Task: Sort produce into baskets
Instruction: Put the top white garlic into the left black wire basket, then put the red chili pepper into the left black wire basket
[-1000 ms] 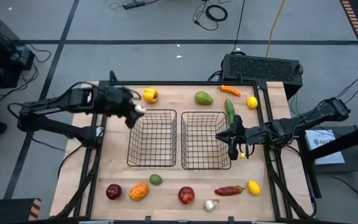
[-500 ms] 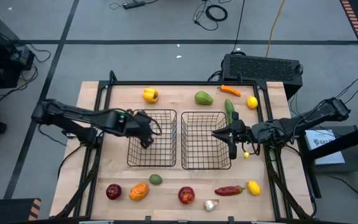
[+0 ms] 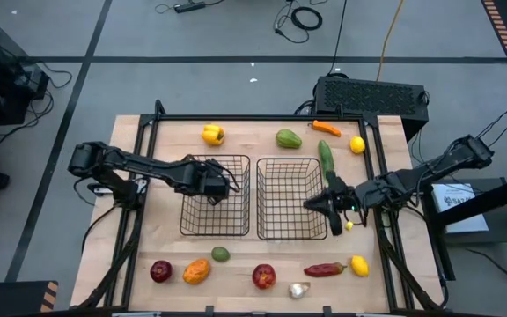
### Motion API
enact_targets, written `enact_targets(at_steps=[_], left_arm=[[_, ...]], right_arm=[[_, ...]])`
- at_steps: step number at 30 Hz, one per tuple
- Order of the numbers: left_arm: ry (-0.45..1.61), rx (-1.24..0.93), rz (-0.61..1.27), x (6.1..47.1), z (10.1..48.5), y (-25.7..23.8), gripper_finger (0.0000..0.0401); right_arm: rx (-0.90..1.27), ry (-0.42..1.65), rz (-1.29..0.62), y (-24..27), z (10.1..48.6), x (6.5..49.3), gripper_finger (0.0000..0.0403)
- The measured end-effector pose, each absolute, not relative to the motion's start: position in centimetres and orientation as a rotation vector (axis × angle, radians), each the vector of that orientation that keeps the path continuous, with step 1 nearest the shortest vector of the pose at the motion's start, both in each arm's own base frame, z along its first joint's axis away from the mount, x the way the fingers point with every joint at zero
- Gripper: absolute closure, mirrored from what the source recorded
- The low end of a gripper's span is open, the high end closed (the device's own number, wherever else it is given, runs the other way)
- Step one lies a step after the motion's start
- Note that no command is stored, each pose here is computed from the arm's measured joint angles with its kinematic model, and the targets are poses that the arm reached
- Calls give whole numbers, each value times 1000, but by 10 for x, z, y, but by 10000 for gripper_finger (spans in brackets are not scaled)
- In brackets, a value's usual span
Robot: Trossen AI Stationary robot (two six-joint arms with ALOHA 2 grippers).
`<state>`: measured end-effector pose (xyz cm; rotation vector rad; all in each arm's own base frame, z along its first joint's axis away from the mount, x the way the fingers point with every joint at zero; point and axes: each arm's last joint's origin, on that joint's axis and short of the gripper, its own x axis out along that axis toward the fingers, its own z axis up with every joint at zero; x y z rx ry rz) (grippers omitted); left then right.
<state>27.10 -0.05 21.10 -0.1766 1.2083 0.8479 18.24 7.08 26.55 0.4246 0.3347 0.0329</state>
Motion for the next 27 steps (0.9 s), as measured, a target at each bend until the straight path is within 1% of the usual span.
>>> enact_targets(at_steps=[6, 9, 12, 17, 21, 27], left_arm=[[1188, -164, 881, 270, 213, 4, 74], [1176, -164, 884, 270, 218, 5, 53], [1140, -176, 865, 270, 229, 1, 51], [1010, -189, 786, 267, 258, -16, 61], [877, -198, 697, 255, 282, -36, 69], [722, -176, 559, 238, 304, -73, 70]], right_arm=[[549, 378, 140, 98, 265, 169, 360], [584, 378, 149, 111, 265, 160, 360], [601, 377, 140, 123, 263, 153, 360], [615, 402, 134, 144, 254, 146, 360], [640, 441, 131, 162, 242, 142, 360], [731, 542, 154, 184, 226, 130, 360]])
